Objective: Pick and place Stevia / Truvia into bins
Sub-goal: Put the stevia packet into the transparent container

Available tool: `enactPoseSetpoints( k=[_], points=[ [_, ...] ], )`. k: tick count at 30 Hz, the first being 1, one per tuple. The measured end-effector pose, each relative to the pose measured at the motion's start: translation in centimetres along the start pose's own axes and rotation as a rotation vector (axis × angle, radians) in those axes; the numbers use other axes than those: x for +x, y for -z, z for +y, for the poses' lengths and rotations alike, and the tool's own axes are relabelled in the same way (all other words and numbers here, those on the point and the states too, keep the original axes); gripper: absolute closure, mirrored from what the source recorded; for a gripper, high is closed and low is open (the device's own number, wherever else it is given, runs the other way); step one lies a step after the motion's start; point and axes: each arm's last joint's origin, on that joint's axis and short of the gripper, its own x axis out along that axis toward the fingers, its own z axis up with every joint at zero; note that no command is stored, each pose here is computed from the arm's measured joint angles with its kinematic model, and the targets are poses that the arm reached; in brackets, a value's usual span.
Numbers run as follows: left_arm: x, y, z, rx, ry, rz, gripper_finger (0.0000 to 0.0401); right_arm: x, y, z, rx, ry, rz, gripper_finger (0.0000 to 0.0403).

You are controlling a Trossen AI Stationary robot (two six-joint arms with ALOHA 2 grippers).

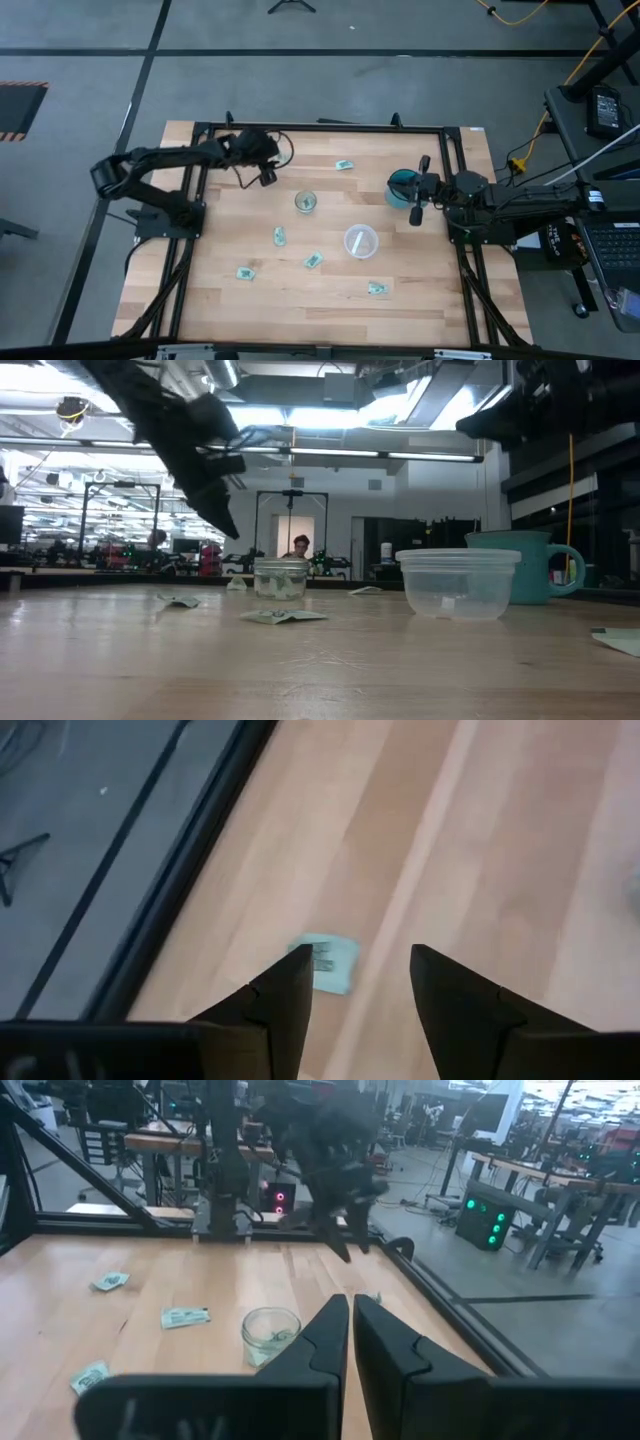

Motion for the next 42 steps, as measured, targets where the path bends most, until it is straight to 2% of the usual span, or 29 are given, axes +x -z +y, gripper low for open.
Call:
enactPoseSetpoints(
  k=[9, 14, 21, 27, 32, 42],
  points=[
    [1.8, -2.8, 3.3, 0.129, 0.013, 0.191, 0.0238, 0.0, 0.0, 0.0, -0.001, 0.000, 0.001, 0.0377],
    [3.0, -3.3, 4.1, 0.159, 0.050, 0.253, 0.0238, 0.0, -0.1, 0.0, -0.001, 0.000, 0.000, 0.0377],
    [5.5, -2.4, 3.8, 0.224, 0.112, 0.330, 0.0239, 0.0, -0.1, 0.0, -0.017, 0.000, 0.003, 0.0377],
    [6.9, -1.8, 3.7, 0.229, 0.105, 0.376, 0.0239, 0.0, 0.2, 0.0, -0.021, -0.004, 0.029, 0.0377],
    [7.2, -1.5, 4.1, 0.218, 0.100, 0.386, 0.0239, 0.0, 0.2, 0.0, 0.000, -0.002, 0.027, 0.0377],
    [7.5, -2.2, 4.3, 0.241, 0.106, 0.298, 0.0240, 0.0, 0.1, 0.0, 0.000, -0.002, 0.025, 0.0377]
  ],
)
